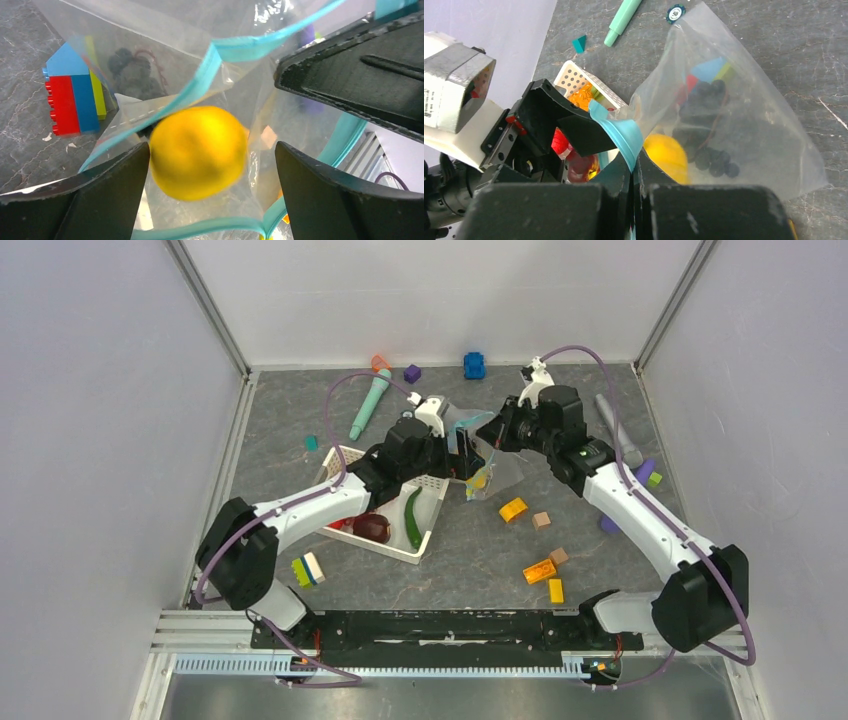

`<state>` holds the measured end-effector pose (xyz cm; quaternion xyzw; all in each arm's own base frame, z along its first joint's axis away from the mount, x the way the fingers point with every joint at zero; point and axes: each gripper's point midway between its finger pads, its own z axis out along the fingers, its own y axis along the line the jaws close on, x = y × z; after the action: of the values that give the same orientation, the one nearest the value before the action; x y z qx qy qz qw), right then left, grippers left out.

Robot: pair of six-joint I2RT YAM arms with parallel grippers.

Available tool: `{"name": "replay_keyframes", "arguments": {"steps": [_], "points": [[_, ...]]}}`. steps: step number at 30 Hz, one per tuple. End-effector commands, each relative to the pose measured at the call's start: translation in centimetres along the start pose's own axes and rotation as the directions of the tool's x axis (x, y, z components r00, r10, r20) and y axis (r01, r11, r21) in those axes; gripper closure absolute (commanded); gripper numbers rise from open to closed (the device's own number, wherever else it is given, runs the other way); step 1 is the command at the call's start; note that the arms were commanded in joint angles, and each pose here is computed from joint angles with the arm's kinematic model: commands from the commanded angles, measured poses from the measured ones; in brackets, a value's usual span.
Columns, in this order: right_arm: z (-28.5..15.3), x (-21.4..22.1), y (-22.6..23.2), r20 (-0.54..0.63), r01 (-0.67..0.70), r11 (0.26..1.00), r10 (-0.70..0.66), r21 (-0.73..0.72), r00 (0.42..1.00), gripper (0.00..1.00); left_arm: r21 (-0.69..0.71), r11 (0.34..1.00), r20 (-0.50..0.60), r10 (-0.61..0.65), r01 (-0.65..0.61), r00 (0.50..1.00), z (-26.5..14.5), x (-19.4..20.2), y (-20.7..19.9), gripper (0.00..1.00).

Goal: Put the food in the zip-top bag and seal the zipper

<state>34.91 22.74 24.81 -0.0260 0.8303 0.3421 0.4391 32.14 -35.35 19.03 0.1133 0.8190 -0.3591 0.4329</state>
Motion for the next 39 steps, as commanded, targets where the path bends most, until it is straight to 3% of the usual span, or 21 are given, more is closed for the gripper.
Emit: {"name": "replay_keyframes", "arguments": {"steps": [1,7,13,17,24,27,31,33,34,39], "points": [[-0.8,-1.6,1.0,0.066,-0.029,0.998,0.033,-0.06,0.997,1.0,0.063,0.997,0.063,0.032,-0.035,0.998,-0.5,-2.9,-2.4,0.0],[-0.9,-1.2,0.0,0.055,-0.044,0.998,0.047,-0.053,0.997,1.0,0.102,0.994,0.076,0.038,-0.046,0.996,-3.3,-4.0,-3.8,0.0],[-1.1,-0.9,-0.5,0.05,-0.054,0.997,0.057,-0.06,0.997,1.0,-0.117,0.991,0.05,0.065,-0.059,0.997,-5.1,-3.4,0.3,0.0],[-1.2,-0.8,-0.5,0.046,-0.053,0.996,0.057,-0.068,0.997,1.0,-0.23,0.972,-0.023,0.037,-0.042,0.999,-4.2,-1.7,3.4,0.0],[-1.5,-0.7,-0.5,0.049,-0.045,0.996,0.049,-0.073,0.998,1.0,-0.167,0.986,-0.138,-0.045,0.021,0.989,-0.8,0.9,3.6,0.03],[-1.7,-0.7,-0.5,0.048,-0.04,0.996,0.044,-0.078,0.998,1.0,-0.147,0.989,-0.151,-0.046,0.024,0.987,0.2,0.8,3.2,0.22],[-2.1,-0.6,-1.2,0.047,-0.015,0.998,0.018,-0.062,0.999,1.0,-0.155,0.987,-0.134,-0.049,0.027,0.99,0.4,0.1,3.1,0.74],[-2.1,-0.4,-2.3,0.028,0.017,1.0,-0.017,-0.015,0.999,1.0,-0.157,0.987,-0.109,-0.042,0.025,0.993,0.0,-0.8,2.9,0.93],[-2.1,0.0,-3.0,0.002,0.049,0.999,-0.049,0.018,0.999,1.0,-0.156,0.987,-0.096,-0.037,0.021,0.995,-0.2,-1.3,2.8,0.98],[-3.0,1.4,-9.5,-0.161,0.228,0.923,-0.186,0.309,0.969,0.99,-0.082,0.997,-0.042,0.008,-0.012,0.999,-1.4,-4.2,0.4,0.98]]}}
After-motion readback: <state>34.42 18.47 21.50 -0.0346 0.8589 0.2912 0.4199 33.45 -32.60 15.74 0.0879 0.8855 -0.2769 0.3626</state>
